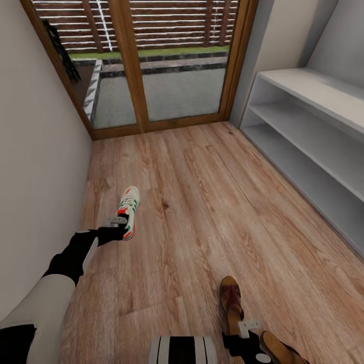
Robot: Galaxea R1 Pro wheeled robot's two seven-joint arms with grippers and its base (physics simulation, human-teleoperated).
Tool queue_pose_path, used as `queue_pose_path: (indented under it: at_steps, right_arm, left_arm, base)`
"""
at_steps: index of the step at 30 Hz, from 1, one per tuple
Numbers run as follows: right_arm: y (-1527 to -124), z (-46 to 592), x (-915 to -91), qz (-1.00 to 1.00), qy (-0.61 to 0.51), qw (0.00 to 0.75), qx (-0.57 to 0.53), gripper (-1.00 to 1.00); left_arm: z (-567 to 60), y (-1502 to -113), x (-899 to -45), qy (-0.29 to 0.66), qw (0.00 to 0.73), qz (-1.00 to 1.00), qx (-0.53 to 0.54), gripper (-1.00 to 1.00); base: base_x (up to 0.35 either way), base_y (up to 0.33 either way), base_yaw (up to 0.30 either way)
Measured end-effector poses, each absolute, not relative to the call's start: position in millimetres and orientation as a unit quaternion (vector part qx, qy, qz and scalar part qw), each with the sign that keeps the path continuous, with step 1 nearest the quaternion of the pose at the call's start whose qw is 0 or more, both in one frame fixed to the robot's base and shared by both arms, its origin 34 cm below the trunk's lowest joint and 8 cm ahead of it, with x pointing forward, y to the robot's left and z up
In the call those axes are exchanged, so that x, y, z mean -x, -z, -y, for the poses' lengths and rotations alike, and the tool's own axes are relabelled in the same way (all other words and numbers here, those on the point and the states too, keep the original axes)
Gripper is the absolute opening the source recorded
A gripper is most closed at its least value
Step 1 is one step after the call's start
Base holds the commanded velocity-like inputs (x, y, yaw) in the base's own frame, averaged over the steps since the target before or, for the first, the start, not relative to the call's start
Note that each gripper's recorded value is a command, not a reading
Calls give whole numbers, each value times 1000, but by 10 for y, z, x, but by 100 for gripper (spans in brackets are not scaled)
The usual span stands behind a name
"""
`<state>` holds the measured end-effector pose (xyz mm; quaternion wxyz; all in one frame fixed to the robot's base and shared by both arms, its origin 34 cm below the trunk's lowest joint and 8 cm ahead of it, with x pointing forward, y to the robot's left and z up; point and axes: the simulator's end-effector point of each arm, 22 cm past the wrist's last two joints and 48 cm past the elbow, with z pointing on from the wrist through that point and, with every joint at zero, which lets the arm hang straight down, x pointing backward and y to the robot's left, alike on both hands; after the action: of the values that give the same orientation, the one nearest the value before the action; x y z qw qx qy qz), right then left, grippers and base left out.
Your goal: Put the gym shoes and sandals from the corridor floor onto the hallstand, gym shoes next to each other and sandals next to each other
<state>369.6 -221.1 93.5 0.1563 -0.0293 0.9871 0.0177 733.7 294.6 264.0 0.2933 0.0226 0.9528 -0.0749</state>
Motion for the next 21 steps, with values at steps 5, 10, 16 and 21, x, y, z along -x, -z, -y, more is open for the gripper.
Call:
queue_pose_path:
  at_steps: [5,10,16,21]
  right_arm:
    - [-872,2212,-3612,-989,-18,146,29,100]
    - [-872,2213,-3612,-989,-18,146,29,100]
    - [-872,2212,-3612,-989,-18,146,29,100]
    - [-810,2213,-3527,-990,-18,136,28,100]
  left_arm:
    - [-2933,-2502,-7281,79,283,-956,-24,-100]
    - [-2934,-2499,-7275,80,283,-956,-23,-100]
    - [-2926,-2497,-7273,81,282,-956,-23,-100]
    - [-2907,-2347,-7207,83,271,-959,-23,-100]
  base:
    - [0,0,0]
    - [0,0,0]
    - [0,0,0]
    - [0,0,0]
